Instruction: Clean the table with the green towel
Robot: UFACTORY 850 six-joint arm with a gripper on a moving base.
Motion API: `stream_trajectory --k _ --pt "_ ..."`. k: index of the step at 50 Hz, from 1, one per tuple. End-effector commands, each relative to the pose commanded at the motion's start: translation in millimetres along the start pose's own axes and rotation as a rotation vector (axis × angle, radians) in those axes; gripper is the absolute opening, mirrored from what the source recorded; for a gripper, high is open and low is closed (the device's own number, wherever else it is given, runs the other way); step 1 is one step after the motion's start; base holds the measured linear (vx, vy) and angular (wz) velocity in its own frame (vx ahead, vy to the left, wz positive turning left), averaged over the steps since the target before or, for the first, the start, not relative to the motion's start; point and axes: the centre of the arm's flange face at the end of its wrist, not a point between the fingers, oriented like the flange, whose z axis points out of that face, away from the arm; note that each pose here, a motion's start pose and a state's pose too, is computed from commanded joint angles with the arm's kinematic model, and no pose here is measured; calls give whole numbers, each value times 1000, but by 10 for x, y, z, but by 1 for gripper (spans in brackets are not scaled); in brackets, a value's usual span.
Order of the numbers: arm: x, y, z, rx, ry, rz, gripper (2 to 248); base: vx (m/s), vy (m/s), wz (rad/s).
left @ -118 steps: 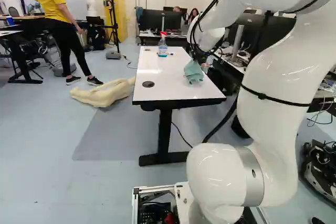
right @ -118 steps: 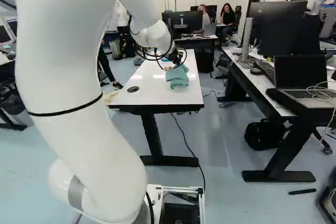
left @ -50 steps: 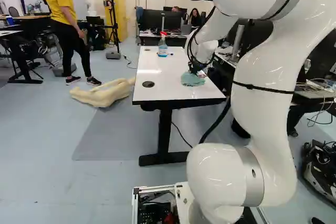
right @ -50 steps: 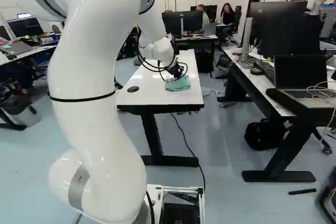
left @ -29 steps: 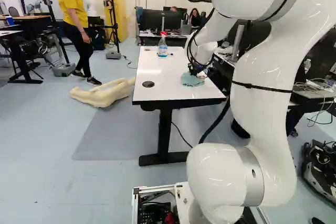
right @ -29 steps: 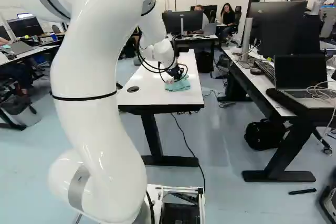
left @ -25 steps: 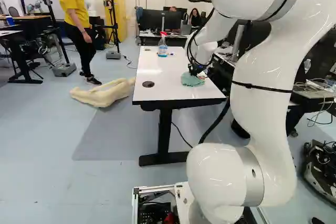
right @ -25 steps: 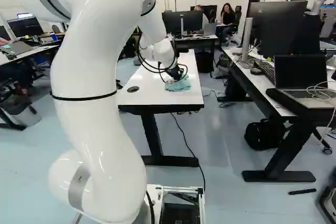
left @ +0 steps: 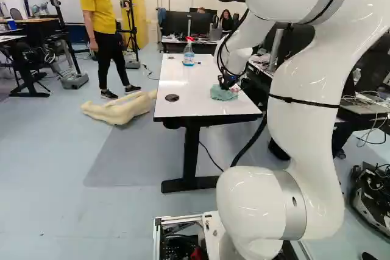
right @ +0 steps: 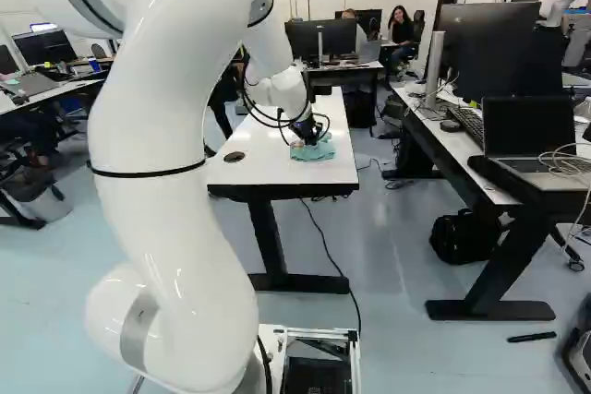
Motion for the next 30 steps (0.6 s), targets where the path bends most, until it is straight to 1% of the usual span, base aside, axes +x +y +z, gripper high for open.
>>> stream_trajectory --k 13,30 --pt "13 21 10 -2 1 3 20 0 0 0" --pt "161 254 128 -25 12 35 20 0 0 0"
